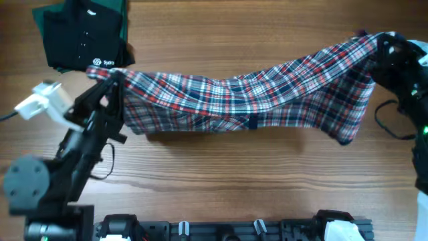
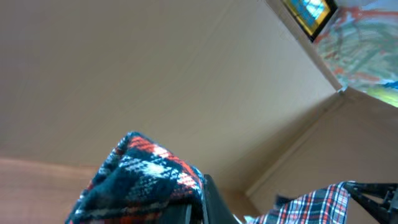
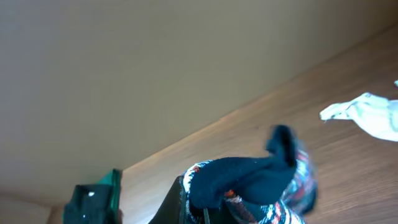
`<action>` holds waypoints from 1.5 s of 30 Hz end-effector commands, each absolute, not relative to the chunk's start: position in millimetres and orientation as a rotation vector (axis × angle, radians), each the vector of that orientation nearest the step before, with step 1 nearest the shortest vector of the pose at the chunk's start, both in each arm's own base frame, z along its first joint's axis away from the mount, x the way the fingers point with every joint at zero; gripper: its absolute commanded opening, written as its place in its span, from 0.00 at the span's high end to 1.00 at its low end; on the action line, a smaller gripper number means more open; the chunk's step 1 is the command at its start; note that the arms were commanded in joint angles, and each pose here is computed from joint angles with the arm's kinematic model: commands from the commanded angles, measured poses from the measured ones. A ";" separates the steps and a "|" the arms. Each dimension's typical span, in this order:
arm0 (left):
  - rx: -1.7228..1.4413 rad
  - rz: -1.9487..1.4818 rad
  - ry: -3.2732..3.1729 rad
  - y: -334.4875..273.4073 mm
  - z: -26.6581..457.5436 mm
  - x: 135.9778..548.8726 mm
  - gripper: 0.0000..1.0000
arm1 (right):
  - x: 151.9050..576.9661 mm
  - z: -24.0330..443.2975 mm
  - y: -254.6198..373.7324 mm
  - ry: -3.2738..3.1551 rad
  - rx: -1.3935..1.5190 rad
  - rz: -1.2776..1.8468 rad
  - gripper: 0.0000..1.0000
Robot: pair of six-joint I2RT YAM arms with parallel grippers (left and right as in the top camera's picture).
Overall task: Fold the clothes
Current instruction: 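Lift the shirt with both grippers and stretch it apart in the air, then lay the stretched shirt flat on the table and release both grippers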
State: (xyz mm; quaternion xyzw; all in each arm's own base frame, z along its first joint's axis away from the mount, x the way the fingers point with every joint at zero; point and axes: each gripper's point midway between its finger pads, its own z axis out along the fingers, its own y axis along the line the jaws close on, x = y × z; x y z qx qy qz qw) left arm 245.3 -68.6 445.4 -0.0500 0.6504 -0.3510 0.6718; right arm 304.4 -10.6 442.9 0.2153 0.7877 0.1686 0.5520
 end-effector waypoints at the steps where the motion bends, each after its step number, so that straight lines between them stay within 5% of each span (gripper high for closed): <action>1: -0.091 -0.724 1.420 -62.4 472.4 229.9 0.96 | 272.5 481.0 -16.3 1.740 0.484 0.351 0.96; 11: -0.175 -0.624 1.539 -47.5 486.3 188.4 0.96 | 222.1 505.0 -22.8 1.720 0.510 0.273 0.96; 17: -0.339 -0.480 1.599 -17.8 472.2 190.0 0.96 | 232.7 486.9 -24.0 1.796 0.559 0.280 0.96; 26: -0.455 -0.410 1.959 -16.3 385.5 304.1 0.95 | 332.2 415.8 -35.3 2.040 0.666 0.257 0.96; 33: -0.522 -0.365 2.188 -18.1 271.7 431.0 0.94 | 430.8 332.3 -46.6 2.186 0.758 0.246 0.96; 39: -0.539 -0.350 2.242 -18.7 180.4 505.7 0.83 | 499.0 250.5 -52.8 2.274 0.784 0.227 0.95; 44: -0.541 -0.348 2.250 -19.1 136.0 532.4 0.76 | 530.8 182.6 -55.9 2.368 0.751 0.189 0.57; 45: -0.542 -0.347 2.253 -19.1 132.9 533.2 0.75 | 535.4 171.3 -56.4 2.383 0.738 0.181 0.39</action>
